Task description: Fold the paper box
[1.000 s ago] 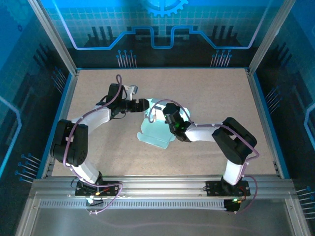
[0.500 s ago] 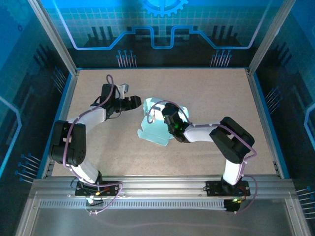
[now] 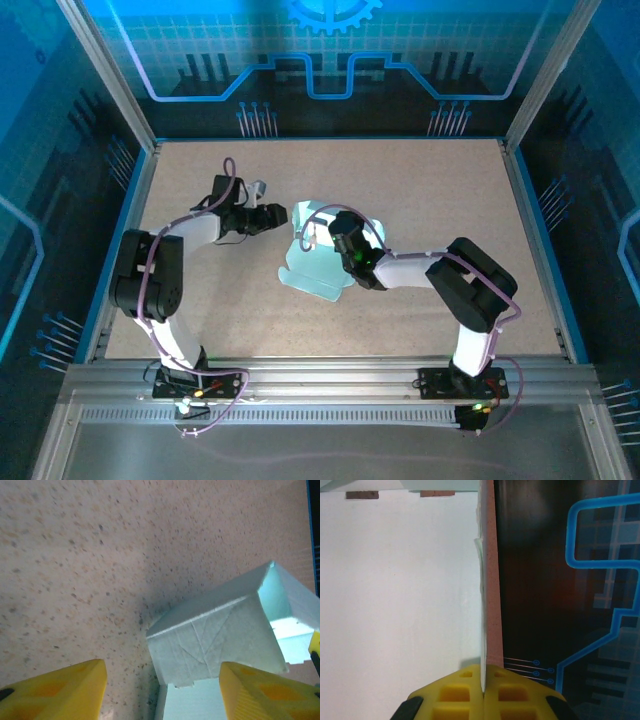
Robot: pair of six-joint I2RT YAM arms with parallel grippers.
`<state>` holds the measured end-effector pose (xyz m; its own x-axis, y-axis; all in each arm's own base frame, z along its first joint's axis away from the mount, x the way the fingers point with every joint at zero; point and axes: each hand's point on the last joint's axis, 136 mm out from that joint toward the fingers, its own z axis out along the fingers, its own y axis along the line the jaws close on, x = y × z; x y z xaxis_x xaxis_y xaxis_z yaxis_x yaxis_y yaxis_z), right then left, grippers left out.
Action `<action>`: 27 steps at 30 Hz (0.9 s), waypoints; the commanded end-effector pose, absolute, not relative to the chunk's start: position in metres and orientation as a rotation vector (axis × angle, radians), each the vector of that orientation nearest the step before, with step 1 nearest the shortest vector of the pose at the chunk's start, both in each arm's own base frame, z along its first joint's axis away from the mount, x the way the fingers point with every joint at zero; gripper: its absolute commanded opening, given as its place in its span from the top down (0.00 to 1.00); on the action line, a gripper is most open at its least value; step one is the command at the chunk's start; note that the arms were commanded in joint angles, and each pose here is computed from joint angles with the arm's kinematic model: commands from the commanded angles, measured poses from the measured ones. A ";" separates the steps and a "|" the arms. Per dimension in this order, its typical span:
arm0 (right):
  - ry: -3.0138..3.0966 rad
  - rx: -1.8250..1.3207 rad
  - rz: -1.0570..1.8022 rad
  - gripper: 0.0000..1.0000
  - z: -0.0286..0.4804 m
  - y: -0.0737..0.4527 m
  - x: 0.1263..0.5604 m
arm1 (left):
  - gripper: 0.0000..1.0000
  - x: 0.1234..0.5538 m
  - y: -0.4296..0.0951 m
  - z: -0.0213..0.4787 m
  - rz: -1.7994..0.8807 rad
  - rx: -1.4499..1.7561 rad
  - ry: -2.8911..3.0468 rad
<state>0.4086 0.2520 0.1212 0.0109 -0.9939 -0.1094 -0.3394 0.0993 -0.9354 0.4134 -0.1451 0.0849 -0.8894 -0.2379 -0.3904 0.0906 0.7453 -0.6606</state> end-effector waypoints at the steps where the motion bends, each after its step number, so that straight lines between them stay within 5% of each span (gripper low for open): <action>1: 1.493 -1.336 -0.908 1.00 0.134 0.252 0.414 | 0.37 0.406 -0.163 0.086 -1.026 -0.007 2.518; 17: 1.516 -1.321 -0.877 1.00 0.139 0.252 0.417 | 0.38 0.403 -0.192 0.076 -1.065 0.067 2.549; 22: 1.546 -1.319 -0.872 1.00 0.134 0.247 0.417 | 0.47 0.408 -0.185 0.093 -1.072 0.051 2.452; 27: 1.561 -1.319 -0.858 1.00 0.131 0.245 0.417 | 0.41 0.409 -0.183 0.097 -1.082 0.040 2.437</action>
<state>0.4126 0.2443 0.1156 -0.0290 -0.9895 -0.1418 -0.3753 0.1423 -0.9159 0.4075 -0.1826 0.0815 -0.9055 -0.1480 -0.3977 0.1797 0.7152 -0.6754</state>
